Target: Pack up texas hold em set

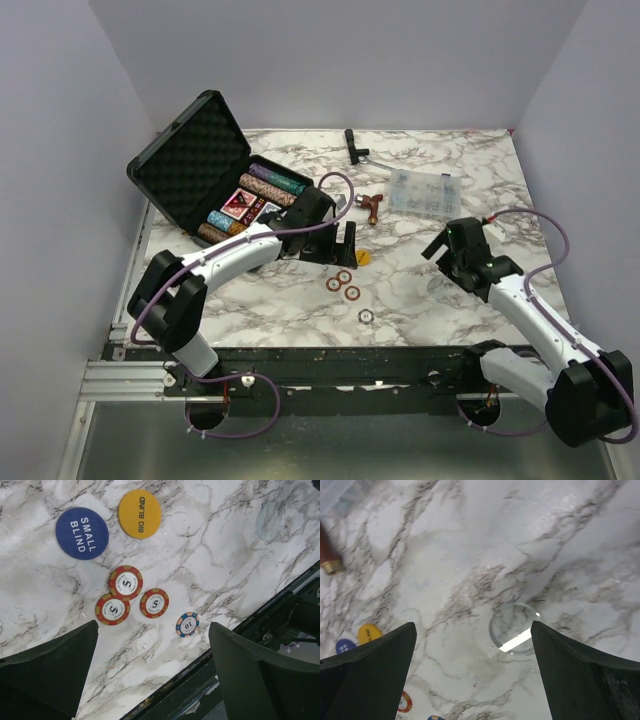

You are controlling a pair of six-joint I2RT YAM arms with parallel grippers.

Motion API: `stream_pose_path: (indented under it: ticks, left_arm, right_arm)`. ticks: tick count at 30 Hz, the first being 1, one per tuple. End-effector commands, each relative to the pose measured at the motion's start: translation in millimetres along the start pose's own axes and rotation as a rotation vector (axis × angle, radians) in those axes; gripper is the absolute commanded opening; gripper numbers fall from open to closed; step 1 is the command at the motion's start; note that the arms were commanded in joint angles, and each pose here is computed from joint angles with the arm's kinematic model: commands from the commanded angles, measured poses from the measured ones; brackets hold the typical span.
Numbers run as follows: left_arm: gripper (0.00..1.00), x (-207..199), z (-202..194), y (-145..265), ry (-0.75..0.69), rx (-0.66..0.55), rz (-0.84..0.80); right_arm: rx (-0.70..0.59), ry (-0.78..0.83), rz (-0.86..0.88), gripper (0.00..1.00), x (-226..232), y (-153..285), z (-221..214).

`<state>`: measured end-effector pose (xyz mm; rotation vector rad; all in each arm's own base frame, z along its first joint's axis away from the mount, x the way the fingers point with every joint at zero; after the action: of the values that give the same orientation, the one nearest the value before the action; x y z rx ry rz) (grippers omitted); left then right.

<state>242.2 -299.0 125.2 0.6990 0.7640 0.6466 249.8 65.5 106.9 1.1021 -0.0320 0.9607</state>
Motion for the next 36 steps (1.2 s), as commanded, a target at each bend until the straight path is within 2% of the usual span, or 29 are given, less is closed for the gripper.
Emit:
stream_pose_path:
  ticks: [1,4,9,11,17,22,29,36]
  left_arm:
    - [0.91,-9,23,11,-0.027,-0.068,-0.017]
    - [0.91,-12,23,17,-0.040,-0.075,-0.031]
    - [0.91,-11,19,31,-0.063,-0.104,-0.011]
    - [0.91,-10,16,36,-0.067,-0.115,-0.007]
    - [0.91,-18,12,41,-0.053,-0.140,-0.063]
    - [0.91,-23,18,43,-0.050,-0.150,-0.083]
    - [0.91,-22,17,43,-0.054,-0.142,-0.075]
    - [0.91,-15,12,44,-0.041,-0.137,-0.035]
  right_arm:
    - [-0.067,-0.065,-0.211,1.00,-50,2,9]
    - [-0.064,-0.081,-0.248,1.00,-57,-7,8]
    - [0.012,-0.054,-0.280,1.00,-58,-24,-8]
    - [0.033,-0.033,-0.296,0.96,-60,-26,-11]
    - [0.051,-0.009,-0.336,0.95,-71,-29,-18]
    - [0.102,-0.009,-0.272,0.84,-64,-40,-30]
    - [0.110,0.092,-0.219,0.76,-36,-47,-48]
    - [0.202,0.205,-0.126,0.72,19,-47,-114]
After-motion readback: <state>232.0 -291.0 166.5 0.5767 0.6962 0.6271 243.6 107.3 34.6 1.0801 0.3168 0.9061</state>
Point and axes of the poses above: each gripper's point midway between its finger pads, its own y axis back along the fingers, its own x axis along the line the jaws close on, z = x × y, the point moved 2 cm from there along y, back along the fingers, and after that the axes turned 13 degrees about -y, right-handed, at the moved point
